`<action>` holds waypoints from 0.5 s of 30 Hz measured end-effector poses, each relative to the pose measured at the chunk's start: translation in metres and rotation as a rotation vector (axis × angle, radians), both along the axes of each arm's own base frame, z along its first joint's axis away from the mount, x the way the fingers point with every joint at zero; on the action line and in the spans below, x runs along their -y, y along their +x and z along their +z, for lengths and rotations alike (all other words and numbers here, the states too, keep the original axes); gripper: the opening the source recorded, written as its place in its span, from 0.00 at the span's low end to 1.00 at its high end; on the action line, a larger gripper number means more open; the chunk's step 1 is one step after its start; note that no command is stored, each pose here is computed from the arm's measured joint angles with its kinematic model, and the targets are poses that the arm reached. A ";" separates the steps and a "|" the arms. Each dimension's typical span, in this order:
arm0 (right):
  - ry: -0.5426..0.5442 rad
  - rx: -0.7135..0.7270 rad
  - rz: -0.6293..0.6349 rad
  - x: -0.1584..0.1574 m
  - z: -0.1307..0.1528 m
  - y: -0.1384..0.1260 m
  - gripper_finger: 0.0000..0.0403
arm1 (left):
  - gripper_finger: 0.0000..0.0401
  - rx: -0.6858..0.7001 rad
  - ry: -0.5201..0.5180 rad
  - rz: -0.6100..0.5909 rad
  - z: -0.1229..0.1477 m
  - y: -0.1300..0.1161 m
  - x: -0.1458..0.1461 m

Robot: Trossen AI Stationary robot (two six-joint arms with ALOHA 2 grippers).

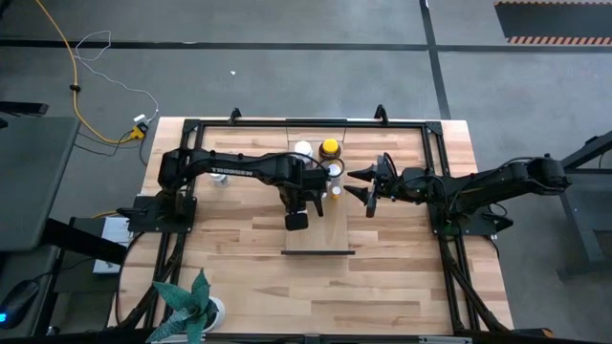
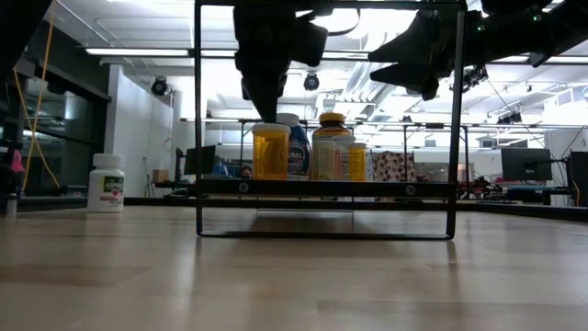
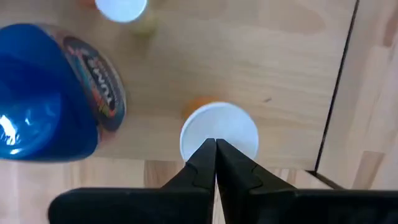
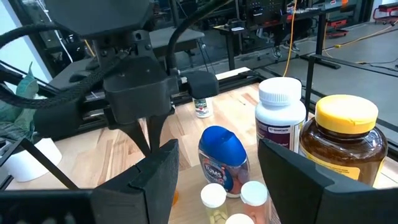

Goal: Pick and place medicine bottles onto shelf by color
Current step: Put the medium orange pill bottle on the shelf

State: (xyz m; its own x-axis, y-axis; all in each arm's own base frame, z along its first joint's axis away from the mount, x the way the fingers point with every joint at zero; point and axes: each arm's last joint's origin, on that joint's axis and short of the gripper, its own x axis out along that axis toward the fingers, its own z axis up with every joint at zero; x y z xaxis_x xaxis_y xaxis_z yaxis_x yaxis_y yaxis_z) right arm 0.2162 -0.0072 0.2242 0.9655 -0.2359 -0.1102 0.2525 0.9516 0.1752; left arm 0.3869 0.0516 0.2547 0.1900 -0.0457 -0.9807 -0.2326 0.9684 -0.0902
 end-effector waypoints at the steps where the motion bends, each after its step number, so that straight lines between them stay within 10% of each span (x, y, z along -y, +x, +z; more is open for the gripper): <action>1: 0.000 0.000 -0.001 0.000 0.000 0.000 0.52 | 0.00 0.008 -0.004 -0.001 0.000 0.001 0.000; 15: 0.000 0.001 -0.001 0.000 0.000 0.000 0.52 | 0.00 0.040 0.018 -0.003 -0.004 0.007 -0.004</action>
